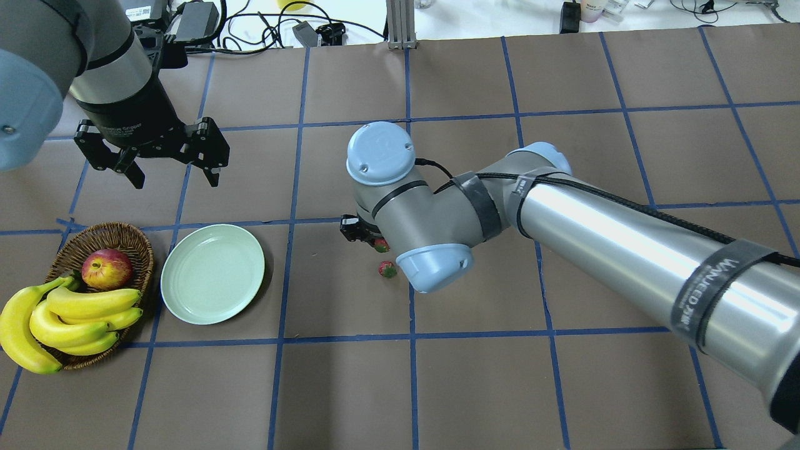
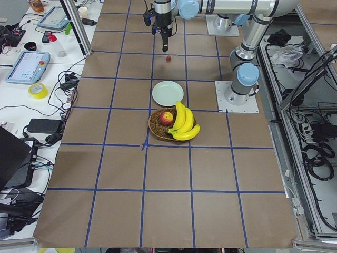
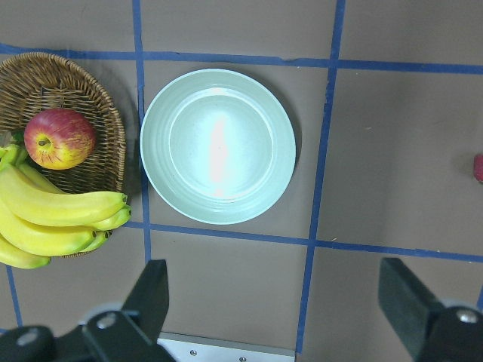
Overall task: Collect all strawberries into plate
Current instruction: 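Carry the second strawberry over and set it beside the first, then reach the right gripper to the farthest strawberry and grasp it, then carry the strawberry back and release it next to the other two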
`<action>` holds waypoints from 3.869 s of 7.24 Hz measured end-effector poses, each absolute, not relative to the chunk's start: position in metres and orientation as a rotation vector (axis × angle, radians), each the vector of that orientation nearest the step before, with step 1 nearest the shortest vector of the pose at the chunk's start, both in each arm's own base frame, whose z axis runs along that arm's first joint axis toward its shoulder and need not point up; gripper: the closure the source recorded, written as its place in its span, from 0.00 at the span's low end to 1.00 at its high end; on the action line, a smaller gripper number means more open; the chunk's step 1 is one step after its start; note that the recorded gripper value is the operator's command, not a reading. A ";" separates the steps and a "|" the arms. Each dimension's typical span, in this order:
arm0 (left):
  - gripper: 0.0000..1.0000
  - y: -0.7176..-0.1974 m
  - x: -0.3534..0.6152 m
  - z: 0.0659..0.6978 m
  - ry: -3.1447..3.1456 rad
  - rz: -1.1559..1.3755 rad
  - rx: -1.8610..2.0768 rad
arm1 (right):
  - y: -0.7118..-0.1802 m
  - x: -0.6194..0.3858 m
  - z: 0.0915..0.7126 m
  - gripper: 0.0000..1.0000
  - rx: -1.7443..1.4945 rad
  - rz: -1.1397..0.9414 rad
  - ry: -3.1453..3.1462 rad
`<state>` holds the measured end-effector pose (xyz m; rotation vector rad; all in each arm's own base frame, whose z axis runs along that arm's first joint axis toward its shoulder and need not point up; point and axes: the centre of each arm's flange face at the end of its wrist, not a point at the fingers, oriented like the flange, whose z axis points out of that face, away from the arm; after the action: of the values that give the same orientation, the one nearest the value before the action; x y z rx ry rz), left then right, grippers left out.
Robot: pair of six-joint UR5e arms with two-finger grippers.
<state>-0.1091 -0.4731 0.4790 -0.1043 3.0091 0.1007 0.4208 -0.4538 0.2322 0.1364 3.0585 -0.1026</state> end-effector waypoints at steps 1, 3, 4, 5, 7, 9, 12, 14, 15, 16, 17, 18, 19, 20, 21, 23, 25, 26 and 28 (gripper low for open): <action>0.00 -0.473 -0.109 0.479 3.009 0.099 -0.104 | -0.454 0.434 0.220 0.18 0.150 -0.093 3.056; 0.00 -0.473 -0.109 0.481 3.008 0.094 -0.104 | -0.455 0.443 0.202 0.00 0.155 -0.080 3.038; 0.00 -0.473 -0.109 0.482 3.009 0.090 -0.104 | -0.455 0.444 0.202 0.00 0.157 -0.076 3.032; 0.00 -0.473 -0.110 0.483 3.009 0.087 -0.104 | -0.457 0.444 0.209 0.00 0.155 -0.086 3.028; 0.00 -0.473 -0.110 0.482 3.010 0.090 -0.104 | -0.472 0.411 0.242 0.00 0.126 -0.106 3.074; 0.00 -0.473 -0.109 0.480 3.008 0.095 -0.103 | -0.509 0.295 0.272 0.00 0.164 -0.037 3.142; 0.00 -0.473 -0.110 0.479 3.009 0.098 -0.103 | -0.508 0.131 0.253 0.00 0.278 0.070 3.225; 0.00 -0.473 -0.110 0.479 3.009 0.098 -0.103 | -0.501 0.039 0.230 0.00 0.490 0.128 3.218; 0.00 -0.473 -0.110 0.479 3.009 0.097 -0.103 | -0.497 0.014 0.222 0.00 0.552 0.139 3.200; 0.00 -0.473 -0.110 0.478 3.009 0.103 -0.103 | -0.493 0.004 0.214 0.00 0.576 0.132 3.191; 0.00 -0.473 -0.109 0.475 3.009 0.115 -0.104 | -0.492 0.001 0.206 0.02 0.585 0.112 3.189; 0.00 -0.473 -0.109 0.470 3.009 0.123 -0.104 | -0.492 -0.001 0.196 0.07 0.588 0.099 3.190; 0.00 -0.475 -0.109 0.467 3.011 0.113 -0.104 | -0.493 -0.002 0.191 0.08 0.589 0.089 3.197; 0.00 -0.478 -0.109 0.465 3.014 0.088 -0.105 | -0.493 -0.003 0.187 0.20 0.587 0.088 3.204; 0.00 -0.480 -0.110 0.466 3.014 0.069 -0.106 | -0.493 -0.005 0.186 0.27 0.588 0.091 3.206; 0.00 -0.480 -0.112 0.467 3.017 0.054 -0.108 | -0.492 -0.013 0.183 0.38 0.585 0.103 3.207; 0.00 -0.480 -0.112 0.467 3.018 0.051 -0.105 | -0.491 -0.014 0.180 0.94 0.574 0.114 3.203; 0.00 -0.480 -0.112 0.468 3.017 0.049 -0.104 | -0.491 -0.014 0.177 1.00 0.561 0.123 3.204; 0.00 -0.480 -0.111 0.468 3.015 0.049 -0.104 | -0.491 -0.015 0.178 1.00 0.513 0.124 3.216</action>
<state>-0.1114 -0.4799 0.4682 -0.1040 3.0145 0.0486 -0.0150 -0.4906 0.1783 0.5133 3.2160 0.1236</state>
